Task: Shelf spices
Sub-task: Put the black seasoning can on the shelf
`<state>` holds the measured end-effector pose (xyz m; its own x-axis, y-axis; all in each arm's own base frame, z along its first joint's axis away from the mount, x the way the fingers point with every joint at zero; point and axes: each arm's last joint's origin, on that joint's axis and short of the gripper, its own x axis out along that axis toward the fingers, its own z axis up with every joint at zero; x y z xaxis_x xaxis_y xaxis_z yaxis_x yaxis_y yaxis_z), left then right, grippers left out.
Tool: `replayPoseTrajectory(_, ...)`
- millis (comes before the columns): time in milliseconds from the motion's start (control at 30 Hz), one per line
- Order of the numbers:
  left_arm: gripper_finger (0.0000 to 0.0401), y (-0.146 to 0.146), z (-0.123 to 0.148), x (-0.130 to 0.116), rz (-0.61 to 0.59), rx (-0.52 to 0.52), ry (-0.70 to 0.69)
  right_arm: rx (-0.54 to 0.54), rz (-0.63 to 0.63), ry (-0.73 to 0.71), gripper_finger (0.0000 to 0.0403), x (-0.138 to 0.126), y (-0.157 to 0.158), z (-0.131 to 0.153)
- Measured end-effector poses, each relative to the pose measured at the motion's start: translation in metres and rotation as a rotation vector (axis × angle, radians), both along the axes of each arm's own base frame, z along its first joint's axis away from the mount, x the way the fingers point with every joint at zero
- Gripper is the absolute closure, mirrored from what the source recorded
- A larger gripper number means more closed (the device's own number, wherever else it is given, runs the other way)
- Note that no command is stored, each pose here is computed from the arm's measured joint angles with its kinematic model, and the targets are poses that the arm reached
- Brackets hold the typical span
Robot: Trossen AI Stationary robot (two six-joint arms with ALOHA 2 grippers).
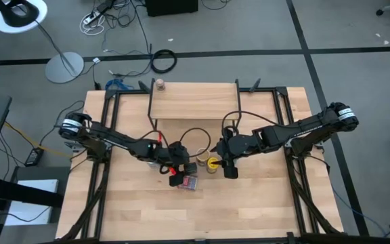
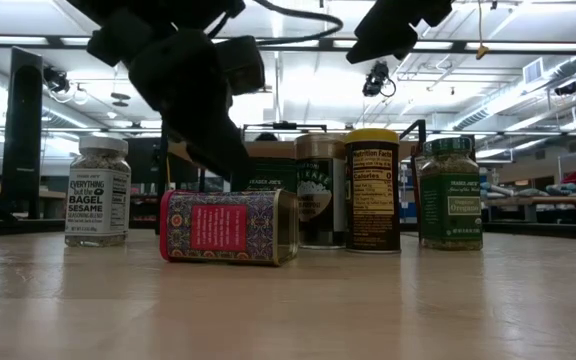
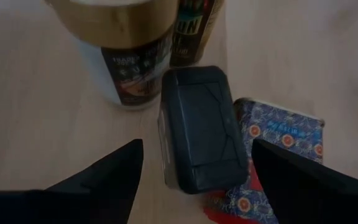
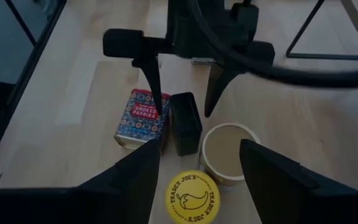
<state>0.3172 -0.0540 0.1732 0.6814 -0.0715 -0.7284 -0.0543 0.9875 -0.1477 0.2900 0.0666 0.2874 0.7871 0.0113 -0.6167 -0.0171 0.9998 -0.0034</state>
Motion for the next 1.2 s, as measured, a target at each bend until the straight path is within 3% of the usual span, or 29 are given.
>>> replayPoseTrajectory(233, 0.0131, 0.0, 0.0, 0.0, 0.001, -0.001, -0.003, 0.002, 0.0, -0.007, 0.0184, 0.0, 0.0, 0.001)
replayPoseTrajectory(567, 0.0278, 0.001, 0.0, 0.0, -0.008, 0.026, 0.001, 0.002, 0.0, -0.011, 0.0186, 0.001, 0.0, 0.001)
replayPoseTrajectory(867, 0.0278, 0.001, 0.018, 0.007, 0.0, 0.075, 0.053, 0.003, -0.002, -0.01, 0.0188, 0.001, 0.0, 0.001)
replayPoseTrajectory(1200, 0.0278, 0.007, 0.087, 0.013, 0.039, 0.388, 0.21, 0.002, -0.001, -0.01, 0.0188, 0.001, 0.0, 0.001)
